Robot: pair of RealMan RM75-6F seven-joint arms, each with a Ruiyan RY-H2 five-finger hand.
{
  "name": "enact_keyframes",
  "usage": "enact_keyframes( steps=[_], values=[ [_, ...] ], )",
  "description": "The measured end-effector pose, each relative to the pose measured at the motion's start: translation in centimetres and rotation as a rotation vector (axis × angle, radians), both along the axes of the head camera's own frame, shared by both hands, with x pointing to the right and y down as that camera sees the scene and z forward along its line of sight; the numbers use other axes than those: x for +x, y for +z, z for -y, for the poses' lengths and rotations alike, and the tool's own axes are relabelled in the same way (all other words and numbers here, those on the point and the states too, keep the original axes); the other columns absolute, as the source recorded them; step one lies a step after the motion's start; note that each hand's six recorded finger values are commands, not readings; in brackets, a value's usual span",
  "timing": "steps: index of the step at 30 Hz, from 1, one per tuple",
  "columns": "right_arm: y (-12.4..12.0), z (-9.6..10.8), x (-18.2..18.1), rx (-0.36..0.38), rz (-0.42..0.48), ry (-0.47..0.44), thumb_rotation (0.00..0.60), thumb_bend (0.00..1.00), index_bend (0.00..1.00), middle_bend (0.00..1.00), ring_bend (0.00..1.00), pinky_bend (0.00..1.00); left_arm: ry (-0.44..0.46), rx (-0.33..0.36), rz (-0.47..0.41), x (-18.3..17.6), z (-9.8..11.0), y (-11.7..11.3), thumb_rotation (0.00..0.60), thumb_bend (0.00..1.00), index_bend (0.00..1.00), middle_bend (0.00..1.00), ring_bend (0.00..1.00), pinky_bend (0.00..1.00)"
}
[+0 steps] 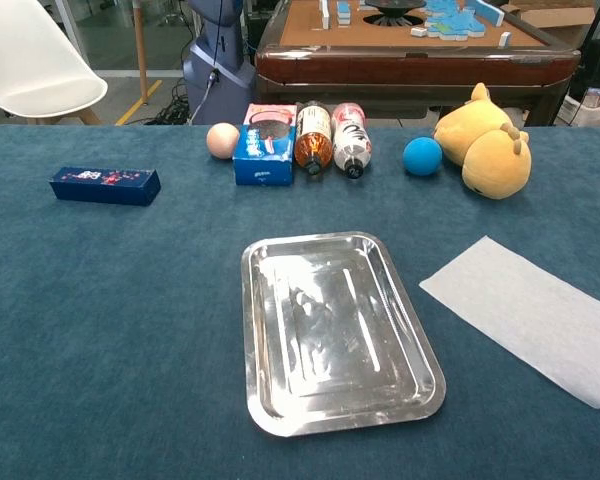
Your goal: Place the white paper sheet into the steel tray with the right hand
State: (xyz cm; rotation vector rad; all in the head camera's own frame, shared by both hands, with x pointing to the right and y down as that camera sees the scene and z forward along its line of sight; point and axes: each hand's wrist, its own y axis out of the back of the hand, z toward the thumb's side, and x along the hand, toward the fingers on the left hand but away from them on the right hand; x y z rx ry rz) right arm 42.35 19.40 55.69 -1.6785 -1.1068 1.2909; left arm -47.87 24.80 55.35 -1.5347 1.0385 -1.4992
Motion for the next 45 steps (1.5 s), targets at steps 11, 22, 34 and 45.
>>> enact_keyframes(
  steps=[11,22,34,45],
  values=[
    [0.3,0.3,-0.2,-0.003,0.006,0.001,0.600,0.07,0.42,0.53,0.48,0.61,-0.019,-0.001,0.005,-0.5,0.0,0.0,0.600,0.16,0.42,0.32,0.34,0.59],
    [0.3,0.3,-1.7,0.010,0.011,-0.088,0.600,0.00,0.42,1.00,1.00,1.00,-0.025,0.012,-0.001,-0.7,0.0,-0.5,0.600,0.16,0.42,0.32,0.34,0.59],
    [2.3,-1.6,-2.8,-0.039,-0.069,-0.251,0.600,0.00,0.40,1.00,1.00,1.00,-0.024,0.026,-0.005,-0.6,-0.1,-1.0,0.600,0.16,0.42,0.32,0.34,0.59],
    [5.3,-3.5,-4.0,-0.100,-0.098,-0.354,0.600,0.00,0.34,1.00,1.00,1.00,-0.025,0.034,-0.009,-0.6,-0.1,-1.2,0.600,0.16,0.42,0.32,0.34,0.59]
  ],
)
